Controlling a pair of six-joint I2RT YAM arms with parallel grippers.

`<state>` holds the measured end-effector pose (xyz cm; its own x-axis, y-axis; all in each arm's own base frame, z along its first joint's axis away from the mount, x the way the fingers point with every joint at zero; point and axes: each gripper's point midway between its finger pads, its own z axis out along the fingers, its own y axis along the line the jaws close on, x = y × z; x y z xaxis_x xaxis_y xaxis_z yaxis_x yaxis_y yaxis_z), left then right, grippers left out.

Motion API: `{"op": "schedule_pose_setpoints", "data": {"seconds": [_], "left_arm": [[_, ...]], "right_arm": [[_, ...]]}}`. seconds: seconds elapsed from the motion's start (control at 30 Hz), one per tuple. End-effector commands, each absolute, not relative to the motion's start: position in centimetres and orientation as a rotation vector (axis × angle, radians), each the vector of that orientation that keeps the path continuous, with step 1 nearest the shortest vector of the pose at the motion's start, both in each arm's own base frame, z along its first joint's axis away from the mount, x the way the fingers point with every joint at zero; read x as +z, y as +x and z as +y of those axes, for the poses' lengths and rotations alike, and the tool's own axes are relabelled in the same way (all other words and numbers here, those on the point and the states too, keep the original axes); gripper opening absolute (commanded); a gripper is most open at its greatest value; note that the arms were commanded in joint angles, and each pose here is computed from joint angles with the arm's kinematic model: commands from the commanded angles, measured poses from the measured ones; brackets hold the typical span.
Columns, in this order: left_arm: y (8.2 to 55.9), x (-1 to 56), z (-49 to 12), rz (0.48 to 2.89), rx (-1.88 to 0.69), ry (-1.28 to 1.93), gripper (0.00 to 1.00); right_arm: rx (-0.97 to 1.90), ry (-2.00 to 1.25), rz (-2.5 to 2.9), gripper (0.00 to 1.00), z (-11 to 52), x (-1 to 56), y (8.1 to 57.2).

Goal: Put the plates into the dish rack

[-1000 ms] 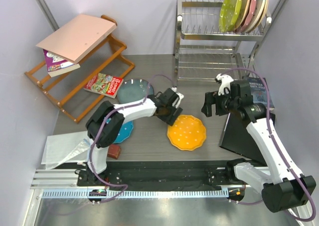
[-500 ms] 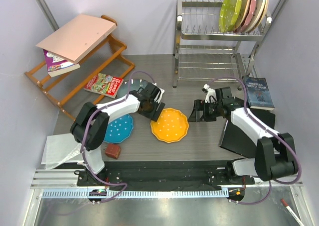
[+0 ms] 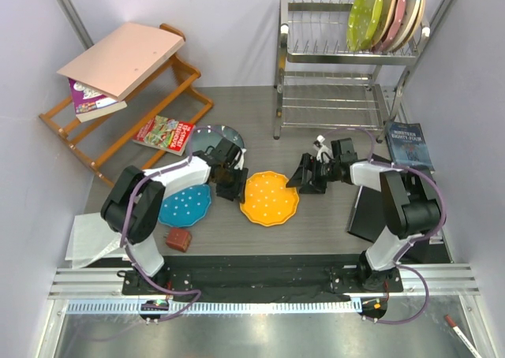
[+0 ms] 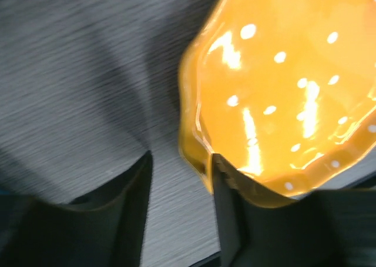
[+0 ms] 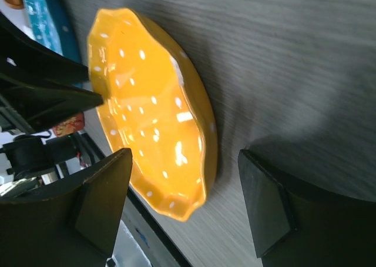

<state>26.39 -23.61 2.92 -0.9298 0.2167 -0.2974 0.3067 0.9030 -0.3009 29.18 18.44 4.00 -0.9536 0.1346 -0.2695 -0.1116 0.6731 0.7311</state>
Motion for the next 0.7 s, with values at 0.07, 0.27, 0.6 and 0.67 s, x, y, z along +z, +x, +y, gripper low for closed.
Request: {"op": "schedule_pose_setpoints", "data": {"seconds": [0.07,0.27,0.6,0.67], "left_arm": [[26.7,3.0,-27.0,2.796,-0.746,0.360,0.30],[26.6,1.9,-27.0,2.830,-0.777,0.335,0.00],[29.1,1.6,-26.5,2.779,-0.765,0.258,0.00],[29.9,2.1,-26.6,2.758,-0.771,0.249,0.00]], "right_arm": [[1.197,0.042,2.624,0.78,18.9,1.7,29.5],[1.234,0.011,2.679,0.74,18.8,0.5,27.8],[1.345,-0.072,2.764,0.72,19.3,-0.6,25.0],[1.346,-0.103,2.777,0.71,19.1,-0.5,24.4]]}}
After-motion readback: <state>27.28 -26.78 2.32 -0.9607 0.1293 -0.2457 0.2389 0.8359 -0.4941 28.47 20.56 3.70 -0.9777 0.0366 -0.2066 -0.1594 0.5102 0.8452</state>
